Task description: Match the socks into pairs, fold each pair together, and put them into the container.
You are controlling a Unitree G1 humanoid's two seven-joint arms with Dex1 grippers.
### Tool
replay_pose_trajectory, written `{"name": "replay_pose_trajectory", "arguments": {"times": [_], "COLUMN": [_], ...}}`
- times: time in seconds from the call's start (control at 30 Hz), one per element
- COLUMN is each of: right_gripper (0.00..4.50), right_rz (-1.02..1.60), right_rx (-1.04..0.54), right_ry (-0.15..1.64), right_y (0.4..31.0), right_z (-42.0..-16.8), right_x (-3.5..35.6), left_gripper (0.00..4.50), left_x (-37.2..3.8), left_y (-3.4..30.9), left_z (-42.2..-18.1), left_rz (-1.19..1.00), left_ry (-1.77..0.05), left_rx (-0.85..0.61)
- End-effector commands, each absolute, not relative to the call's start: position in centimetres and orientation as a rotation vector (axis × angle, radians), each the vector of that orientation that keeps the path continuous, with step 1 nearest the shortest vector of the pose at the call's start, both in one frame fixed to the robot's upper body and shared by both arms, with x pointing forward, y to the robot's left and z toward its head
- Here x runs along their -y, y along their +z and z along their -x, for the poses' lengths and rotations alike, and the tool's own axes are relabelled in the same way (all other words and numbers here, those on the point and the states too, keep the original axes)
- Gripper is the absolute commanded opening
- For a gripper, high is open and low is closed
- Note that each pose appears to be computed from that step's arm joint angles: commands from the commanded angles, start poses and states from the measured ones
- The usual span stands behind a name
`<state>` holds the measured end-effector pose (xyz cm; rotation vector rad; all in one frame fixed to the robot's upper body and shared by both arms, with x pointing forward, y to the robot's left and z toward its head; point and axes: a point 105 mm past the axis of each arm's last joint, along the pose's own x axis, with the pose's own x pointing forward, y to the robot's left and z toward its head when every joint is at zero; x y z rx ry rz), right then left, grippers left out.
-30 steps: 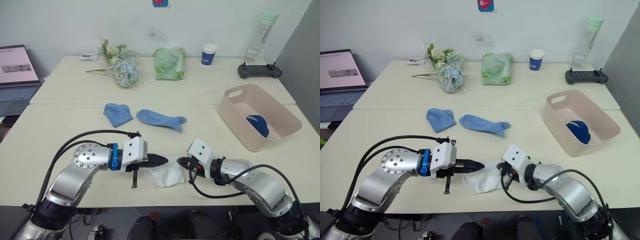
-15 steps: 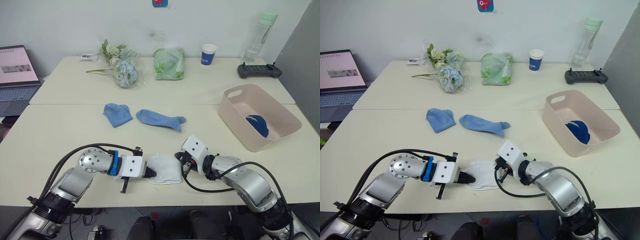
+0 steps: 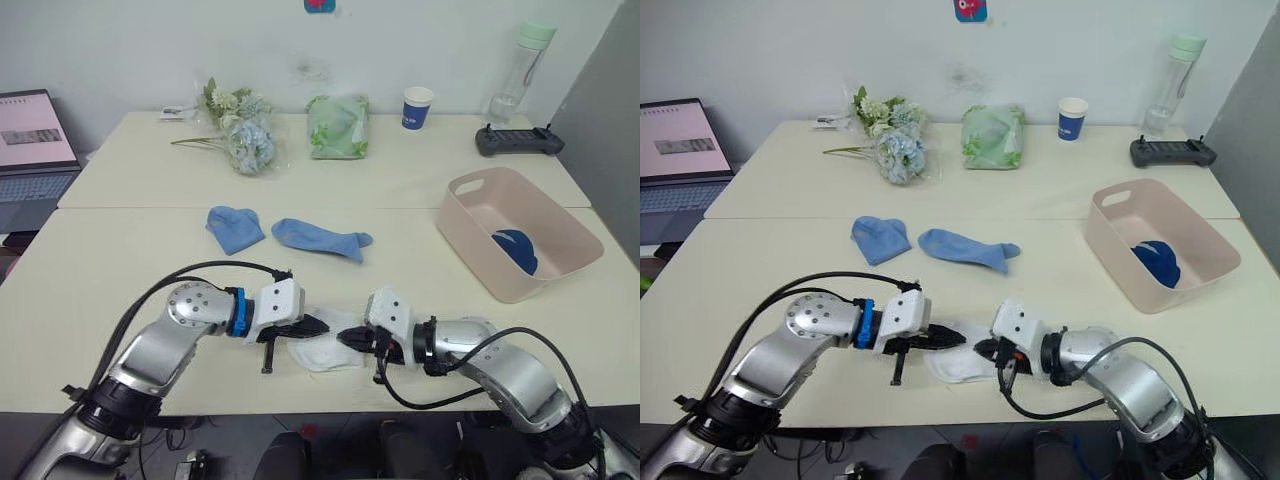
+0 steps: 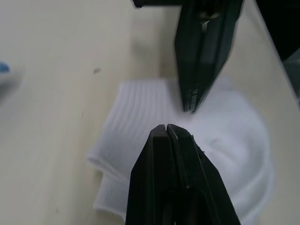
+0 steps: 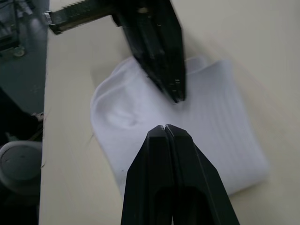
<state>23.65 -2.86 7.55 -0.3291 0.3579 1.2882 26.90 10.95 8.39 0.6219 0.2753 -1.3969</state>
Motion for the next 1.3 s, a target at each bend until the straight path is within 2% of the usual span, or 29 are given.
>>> {"name": "replay_pose_trajectory", "arguments": {"times": [0.03, 0.23, 0.37, 0.5, 0.63, 0.77, 0.9, 1.13, 1.17, 1.3], "right_gripper": [0.05, 0.05, 0.05, 0.05, 0.05, 0.05, 0.94, 3.57, 3.84, 3.84], "right_rz": [0.354, 0.356, 0.297, 0.170, 0.164, 0.061, -0.048, -0.247, -0.267, -0.372], "right_rx": [-0.349, -0.394, -0.334, -0.309, -0.345, -0.485, -0.582, -0.767, -0.784, -0.826], "right_ry": [1.358, 1.372, 1.290, 1.197, 1.044, 1.036, 1.002, 0.973, 0.973, 0.993], "right_y": [7.5, 6.9, 8.9, 11.5, 11.4, 10.4, 10.0, 8.8, 8.7, 8.3], "right_z": [-23.0, -21.5, -22.2, -22.8, -24.0, -23.9, -24.1, -23.7, -23.6, -23.8], "right_x": [2.6, 4.2, 4.8, 5.9, 7.0, 7.1, 7.2, 6.5, 6.3, 4.2], "left_gripper": [0.00, 0.00, 0.00, 0.00, 0.00, 0.00, 0.00, 0.00, 0.00, 0.00], "left_x": [-11.3, -12.4, -11.6, -12.1, -13.3, -15.3, -15.8, -16.2, -16.2, -15.6], "left_y": [8.0, 7.4, 9.7, 10.6, 8.5, 5.8, 5.3, 5.1, 5.1, 5.3], "left_z": [-27.4, -27.0, -26.5, -25.8, -25.8, -26.9, -26.5, -25.5, -25.5, -25.1], "left_rz": [-0.649, -0.633, -0.583, -0.649, -0.671, -0.673, -0.690, -0.700, -0.699, -0.696], "left_ry": [-1.359, -1.339, -1.379, -1.416, -1.394, -1.302, -1.304, -1.312, -1.313, -1.323], "left_rx": [-0.272, -0.304, -0.212, -0.197, -0.295, -0.390, -0.399, -0.397, -0.395, -0.380]}}
